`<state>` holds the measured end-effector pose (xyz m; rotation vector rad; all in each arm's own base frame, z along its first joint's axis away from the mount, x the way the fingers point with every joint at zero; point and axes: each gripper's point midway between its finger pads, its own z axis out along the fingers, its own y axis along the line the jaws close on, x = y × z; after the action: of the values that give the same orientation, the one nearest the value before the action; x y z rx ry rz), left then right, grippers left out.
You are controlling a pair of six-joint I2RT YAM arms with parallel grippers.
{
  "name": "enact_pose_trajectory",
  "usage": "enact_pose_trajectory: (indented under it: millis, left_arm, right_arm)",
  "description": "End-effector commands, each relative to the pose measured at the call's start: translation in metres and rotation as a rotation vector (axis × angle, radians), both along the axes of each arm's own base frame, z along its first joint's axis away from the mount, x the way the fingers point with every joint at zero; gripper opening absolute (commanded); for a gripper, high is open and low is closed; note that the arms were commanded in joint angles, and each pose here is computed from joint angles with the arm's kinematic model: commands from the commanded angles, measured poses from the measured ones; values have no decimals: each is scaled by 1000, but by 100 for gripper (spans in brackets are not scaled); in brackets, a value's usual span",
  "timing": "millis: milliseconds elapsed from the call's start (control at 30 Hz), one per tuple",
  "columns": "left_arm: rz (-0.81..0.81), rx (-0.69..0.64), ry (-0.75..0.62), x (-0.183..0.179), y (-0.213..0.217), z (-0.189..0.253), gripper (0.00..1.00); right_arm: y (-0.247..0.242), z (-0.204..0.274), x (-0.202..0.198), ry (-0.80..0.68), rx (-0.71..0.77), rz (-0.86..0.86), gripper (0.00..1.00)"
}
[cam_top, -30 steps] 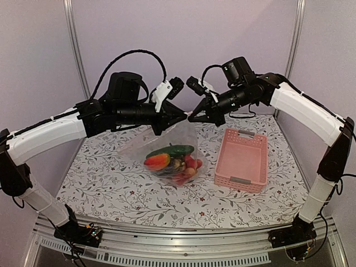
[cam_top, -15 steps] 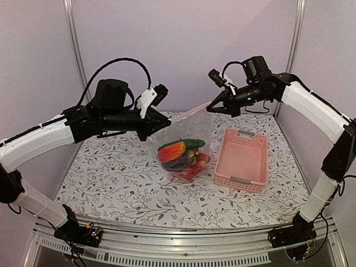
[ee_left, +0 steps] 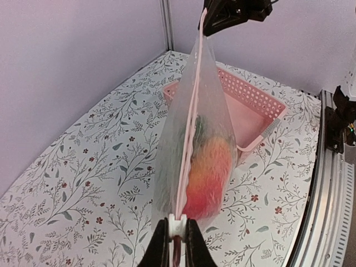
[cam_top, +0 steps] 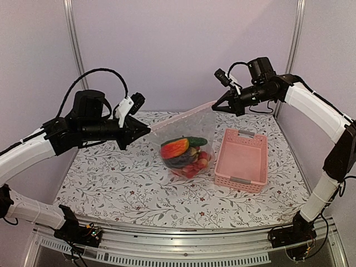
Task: Place the food in the zip-top bag and seal the zipper
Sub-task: Zip the zipper of the food storage bag, then place the zipper food storage bag at the center of the board.
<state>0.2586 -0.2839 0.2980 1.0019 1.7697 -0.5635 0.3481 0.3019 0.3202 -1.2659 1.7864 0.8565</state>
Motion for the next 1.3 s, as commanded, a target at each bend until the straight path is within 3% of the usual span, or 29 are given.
enact_pose_trajectory:
  millis: [0, 433, 767, 967, 1133, 1267]
  left_arm:
    - [63, 53, 55, -1, 25, -19, 0]
    - [62, 23, 21, 10, 23, -15, 0]
    - [153, 10, -169, 86, 29, 39, 0]
    - [142, 36, -250, 93, 36, 57, 0]
    - [80, 48, -182, 70, 37, 17, 0]
    - [-51, 56, -47, 34, 32, -22, 6]
  right_arm:
    - [-29, 16, 21, -80, -4, -107, 0]
    - [-24, 12, 19, -62, 11, -75, 0]
    - [1, 41, 69, -203, 66, -38, 0]
    - [7, 37, 73, -255, 86, 12, 1]
    - [5, -12, 47, -176, 67, 89, 13]
    - [-4, -39, 15, -96, 41, 144, 32]
